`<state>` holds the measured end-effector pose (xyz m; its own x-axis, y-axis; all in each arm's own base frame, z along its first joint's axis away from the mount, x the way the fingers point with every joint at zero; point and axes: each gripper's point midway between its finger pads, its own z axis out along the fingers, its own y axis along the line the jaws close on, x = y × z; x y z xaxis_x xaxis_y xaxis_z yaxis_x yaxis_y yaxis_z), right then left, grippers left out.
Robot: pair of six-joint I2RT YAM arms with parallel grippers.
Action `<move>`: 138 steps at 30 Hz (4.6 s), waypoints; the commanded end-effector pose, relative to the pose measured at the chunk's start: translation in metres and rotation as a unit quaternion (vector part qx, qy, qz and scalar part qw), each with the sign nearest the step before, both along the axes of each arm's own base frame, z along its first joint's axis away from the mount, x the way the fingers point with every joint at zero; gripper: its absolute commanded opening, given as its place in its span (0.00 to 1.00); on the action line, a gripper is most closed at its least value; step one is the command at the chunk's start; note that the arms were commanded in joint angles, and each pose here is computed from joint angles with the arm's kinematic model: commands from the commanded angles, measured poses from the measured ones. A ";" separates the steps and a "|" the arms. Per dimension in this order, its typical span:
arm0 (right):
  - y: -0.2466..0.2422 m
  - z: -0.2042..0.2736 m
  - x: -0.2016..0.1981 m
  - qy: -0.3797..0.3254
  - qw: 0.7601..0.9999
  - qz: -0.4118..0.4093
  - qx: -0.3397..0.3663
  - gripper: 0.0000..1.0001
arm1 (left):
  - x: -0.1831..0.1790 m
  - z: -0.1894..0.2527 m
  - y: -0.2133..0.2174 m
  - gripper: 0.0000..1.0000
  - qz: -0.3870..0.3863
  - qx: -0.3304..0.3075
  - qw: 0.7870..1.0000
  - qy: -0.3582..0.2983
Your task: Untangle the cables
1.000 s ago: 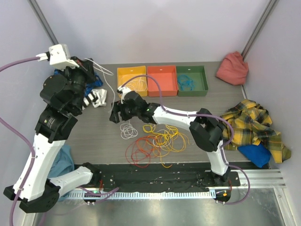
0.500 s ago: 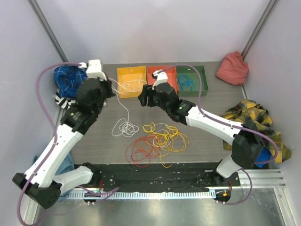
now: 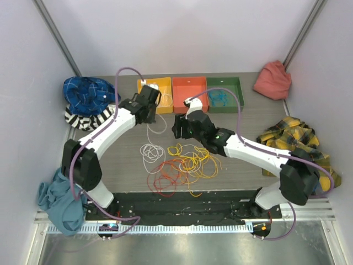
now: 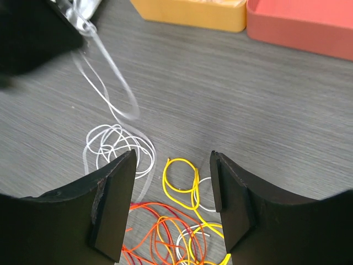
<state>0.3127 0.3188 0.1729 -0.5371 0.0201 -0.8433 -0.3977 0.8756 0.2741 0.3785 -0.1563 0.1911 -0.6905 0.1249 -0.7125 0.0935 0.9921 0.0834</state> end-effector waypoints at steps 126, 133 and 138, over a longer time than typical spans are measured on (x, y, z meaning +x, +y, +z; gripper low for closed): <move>-0.089 0.068 -0.029 -0.073 0.995 -0.072 -0.002 0.66 | 0.138 0.402 0.032 0.00 0.072 -0.190 0.782 -0.590; -0.088 0.062 -0.029 -0.067 0.995 -0.070 -0.003 0.66 | 0.118 0.438 0.040 0.00 0.073 -0.208 0.736 -0.640; -0.088 0.060 -0.029 -0.065 0.995 -0.070 -0.005 0.66 | 0.124 0.438 0.044 0.00 0.082 -0.189 0.729 -0.653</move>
